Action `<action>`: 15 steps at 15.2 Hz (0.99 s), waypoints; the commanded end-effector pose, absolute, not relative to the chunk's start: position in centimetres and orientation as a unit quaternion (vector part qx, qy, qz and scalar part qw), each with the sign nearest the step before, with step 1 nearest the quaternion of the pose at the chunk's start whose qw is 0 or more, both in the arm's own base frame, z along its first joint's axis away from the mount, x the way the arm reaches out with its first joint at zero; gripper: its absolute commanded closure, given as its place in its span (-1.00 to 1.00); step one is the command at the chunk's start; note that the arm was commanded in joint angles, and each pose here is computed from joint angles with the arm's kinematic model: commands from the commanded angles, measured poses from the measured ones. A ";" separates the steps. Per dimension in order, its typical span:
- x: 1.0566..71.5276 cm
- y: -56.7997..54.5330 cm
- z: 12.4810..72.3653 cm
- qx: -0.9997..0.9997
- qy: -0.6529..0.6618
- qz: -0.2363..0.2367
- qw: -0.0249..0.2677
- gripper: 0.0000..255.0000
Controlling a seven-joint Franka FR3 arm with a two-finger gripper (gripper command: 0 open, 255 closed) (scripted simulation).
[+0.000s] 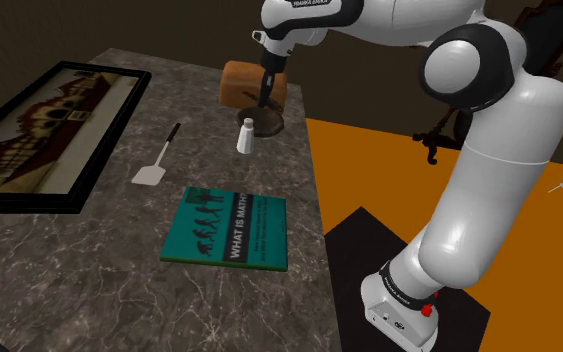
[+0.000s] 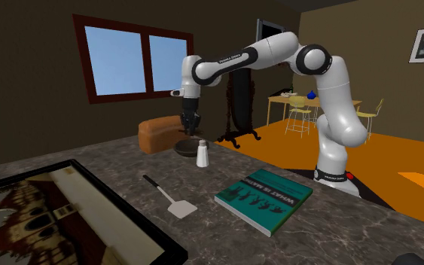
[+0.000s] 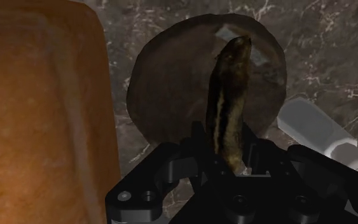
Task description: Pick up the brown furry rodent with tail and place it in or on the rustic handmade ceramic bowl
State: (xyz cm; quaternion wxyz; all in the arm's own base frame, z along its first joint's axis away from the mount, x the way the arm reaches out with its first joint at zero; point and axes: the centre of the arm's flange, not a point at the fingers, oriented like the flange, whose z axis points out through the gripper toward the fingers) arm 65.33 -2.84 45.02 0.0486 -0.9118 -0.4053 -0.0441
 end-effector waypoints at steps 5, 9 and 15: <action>65.4 -2.9 41.9 -0.912 -0.405 -0.044 0.048 1.00; 65.4 -2.9 40.8 -0.912 -0.405 -0.044 0.048 1.00; 65.4 -2.9 40.8 -0.912 -0.405 -0.044 0.048 1.00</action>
